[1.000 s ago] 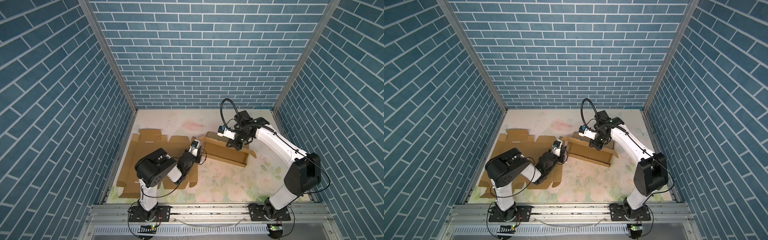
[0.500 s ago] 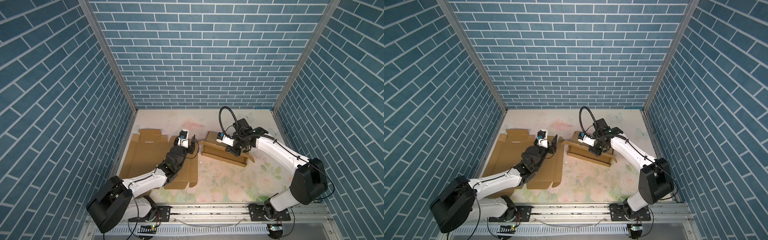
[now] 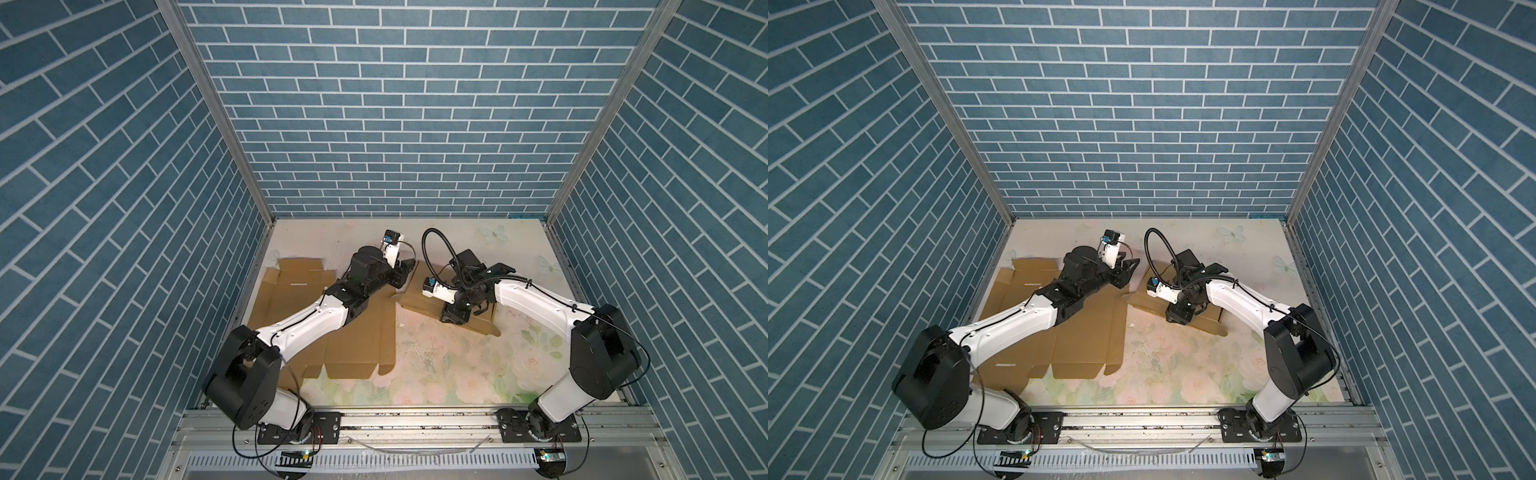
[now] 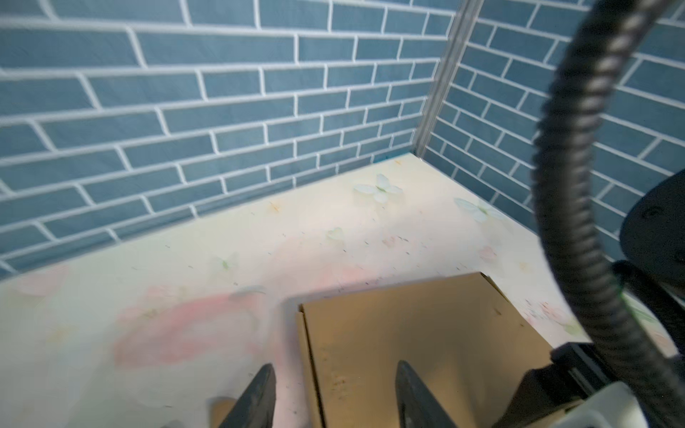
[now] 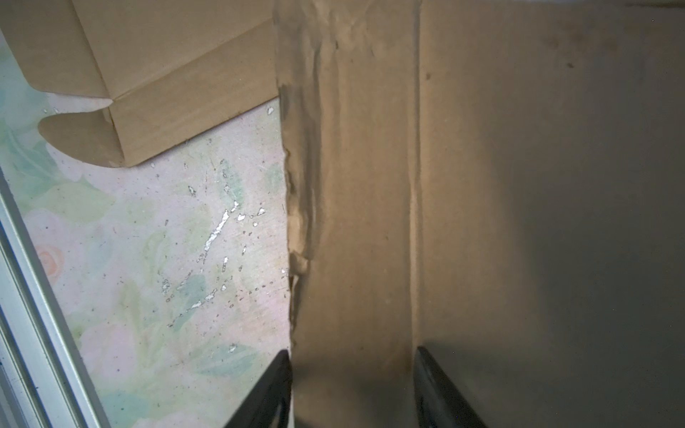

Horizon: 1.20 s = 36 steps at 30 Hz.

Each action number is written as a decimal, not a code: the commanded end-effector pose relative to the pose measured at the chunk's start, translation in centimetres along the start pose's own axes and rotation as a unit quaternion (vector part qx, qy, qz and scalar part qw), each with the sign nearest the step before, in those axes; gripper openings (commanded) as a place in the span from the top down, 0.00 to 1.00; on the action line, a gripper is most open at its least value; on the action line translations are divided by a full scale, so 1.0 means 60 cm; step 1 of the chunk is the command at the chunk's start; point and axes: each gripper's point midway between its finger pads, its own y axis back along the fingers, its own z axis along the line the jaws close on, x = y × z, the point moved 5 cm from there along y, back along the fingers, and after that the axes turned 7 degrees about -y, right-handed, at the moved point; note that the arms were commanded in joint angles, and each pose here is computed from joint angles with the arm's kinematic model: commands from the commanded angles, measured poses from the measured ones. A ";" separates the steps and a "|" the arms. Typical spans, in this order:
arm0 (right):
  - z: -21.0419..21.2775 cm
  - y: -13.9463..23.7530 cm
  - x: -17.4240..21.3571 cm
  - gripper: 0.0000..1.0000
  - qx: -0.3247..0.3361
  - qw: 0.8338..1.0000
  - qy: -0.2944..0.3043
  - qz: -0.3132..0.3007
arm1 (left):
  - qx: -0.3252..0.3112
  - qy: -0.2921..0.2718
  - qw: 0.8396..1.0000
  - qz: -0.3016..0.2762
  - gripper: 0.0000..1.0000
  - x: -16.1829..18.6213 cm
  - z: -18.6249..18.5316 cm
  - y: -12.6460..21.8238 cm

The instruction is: Fold the paper box

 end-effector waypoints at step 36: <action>-0.156 0.149 0.217 0.31 0.083 0.730 -0.631 -0.248 | 0.039 0.102 0.972 0.206 0.29 0.104 0.065 -0.115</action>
